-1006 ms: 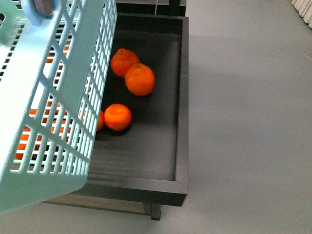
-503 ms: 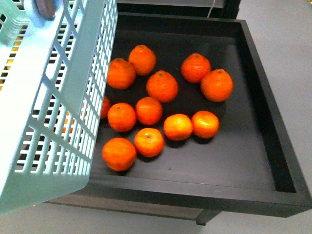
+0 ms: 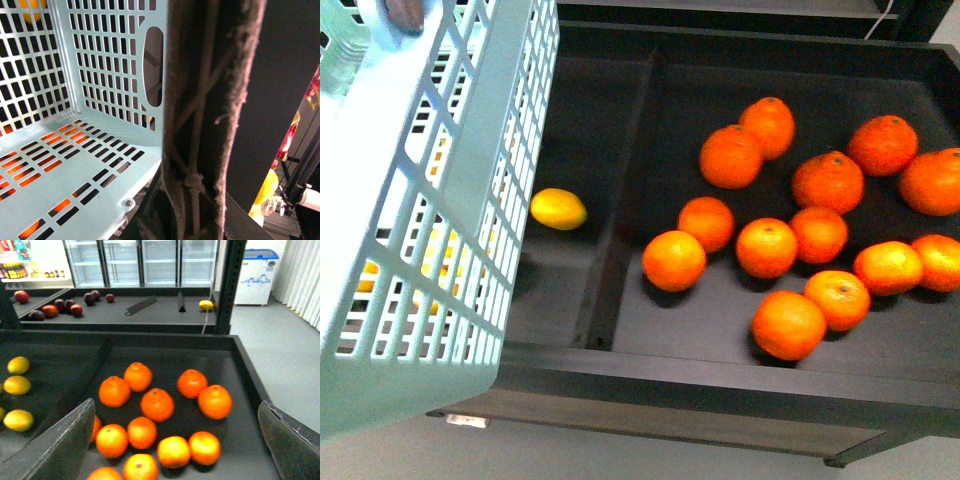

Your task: Pick lemon and mango into basket

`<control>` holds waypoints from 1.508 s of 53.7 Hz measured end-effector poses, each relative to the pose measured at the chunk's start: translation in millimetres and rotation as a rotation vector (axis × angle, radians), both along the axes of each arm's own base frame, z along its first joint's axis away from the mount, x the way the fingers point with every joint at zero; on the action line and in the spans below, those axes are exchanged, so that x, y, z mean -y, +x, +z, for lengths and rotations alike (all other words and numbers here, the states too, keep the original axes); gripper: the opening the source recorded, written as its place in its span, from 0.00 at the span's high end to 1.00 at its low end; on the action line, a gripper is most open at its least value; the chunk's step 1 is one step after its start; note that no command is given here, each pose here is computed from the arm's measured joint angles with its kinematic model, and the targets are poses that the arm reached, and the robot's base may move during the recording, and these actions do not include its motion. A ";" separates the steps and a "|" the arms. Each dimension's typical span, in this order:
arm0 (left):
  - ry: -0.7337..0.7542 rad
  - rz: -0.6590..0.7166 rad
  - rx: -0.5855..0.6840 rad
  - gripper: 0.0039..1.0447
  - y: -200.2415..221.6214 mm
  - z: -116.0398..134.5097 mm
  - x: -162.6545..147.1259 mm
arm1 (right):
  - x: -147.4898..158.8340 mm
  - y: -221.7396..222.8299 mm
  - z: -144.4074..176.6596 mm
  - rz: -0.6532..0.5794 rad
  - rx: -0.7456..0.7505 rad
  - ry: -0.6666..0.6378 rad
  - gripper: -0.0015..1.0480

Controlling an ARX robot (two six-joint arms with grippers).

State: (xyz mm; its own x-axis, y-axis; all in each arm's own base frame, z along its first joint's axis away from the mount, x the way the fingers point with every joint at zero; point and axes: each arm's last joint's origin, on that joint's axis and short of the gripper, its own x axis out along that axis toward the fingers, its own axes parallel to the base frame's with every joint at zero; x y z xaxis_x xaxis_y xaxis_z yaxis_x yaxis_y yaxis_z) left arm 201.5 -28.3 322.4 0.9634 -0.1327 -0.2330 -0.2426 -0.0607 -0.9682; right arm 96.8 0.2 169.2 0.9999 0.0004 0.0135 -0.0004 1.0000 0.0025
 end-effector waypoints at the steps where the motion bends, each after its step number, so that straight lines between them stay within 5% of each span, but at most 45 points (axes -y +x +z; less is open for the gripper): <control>1: 0.000 0.000 0.000 0.94 0.0 0.0 0.0 | 0.0 0.0 0.0 0.002 0.000 0.000 0.08; 81: 0.000 0.001 -0.002 0.94 0.4 -0.2 -0.2 | 0.0 0.0 -0.1 0.000 -0.001 0.000 0.08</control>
